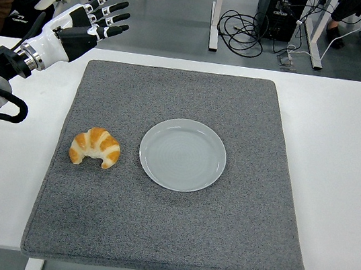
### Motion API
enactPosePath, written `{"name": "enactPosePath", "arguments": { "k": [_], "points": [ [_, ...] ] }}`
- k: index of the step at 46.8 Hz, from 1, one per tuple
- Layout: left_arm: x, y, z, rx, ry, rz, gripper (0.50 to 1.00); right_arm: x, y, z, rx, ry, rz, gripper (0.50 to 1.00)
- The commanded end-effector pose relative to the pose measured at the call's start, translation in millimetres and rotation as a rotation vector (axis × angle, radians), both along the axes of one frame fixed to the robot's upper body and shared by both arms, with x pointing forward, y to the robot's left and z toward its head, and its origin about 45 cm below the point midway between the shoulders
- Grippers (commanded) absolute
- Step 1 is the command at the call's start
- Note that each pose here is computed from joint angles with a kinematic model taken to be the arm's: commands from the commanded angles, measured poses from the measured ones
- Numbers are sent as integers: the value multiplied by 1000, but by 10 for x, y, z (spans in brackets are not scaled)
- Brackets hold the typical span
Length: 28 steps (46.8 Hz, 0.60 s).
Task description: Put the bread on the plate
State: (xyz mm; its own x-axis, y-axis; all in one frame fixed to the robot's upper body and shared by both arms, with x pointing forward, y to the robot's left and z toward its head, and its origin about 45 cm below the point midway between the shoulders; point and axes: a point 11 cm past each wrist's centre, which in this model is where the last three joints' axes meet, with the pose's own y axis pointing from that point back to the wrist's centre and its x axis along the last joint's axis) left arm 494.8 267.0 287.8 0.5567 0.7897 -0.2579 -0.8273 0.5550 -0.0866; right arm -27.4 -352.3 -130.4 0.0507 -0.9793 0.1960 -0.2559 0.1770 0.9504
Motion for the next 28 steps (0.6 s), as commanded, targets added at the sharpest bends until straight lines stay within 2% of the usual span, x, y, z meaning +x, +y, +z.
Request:
{"name": "enactPosePath", "arguments": {
  "k": [1, 12, 28],
  "points": [
    [1, -4, 4, 8, 0, -4, 969, 3, 1, 0, 0, 0, 0, 1000],
    [33, 39, 140, 55, -22, -11, 969, -6, -1, 0, -1, 1, 0, 1000],
    [83, 229, 556, 297, -85, -52, 969, 3, 1, 0, 0, 0, 0, 1000]
  ]
}}
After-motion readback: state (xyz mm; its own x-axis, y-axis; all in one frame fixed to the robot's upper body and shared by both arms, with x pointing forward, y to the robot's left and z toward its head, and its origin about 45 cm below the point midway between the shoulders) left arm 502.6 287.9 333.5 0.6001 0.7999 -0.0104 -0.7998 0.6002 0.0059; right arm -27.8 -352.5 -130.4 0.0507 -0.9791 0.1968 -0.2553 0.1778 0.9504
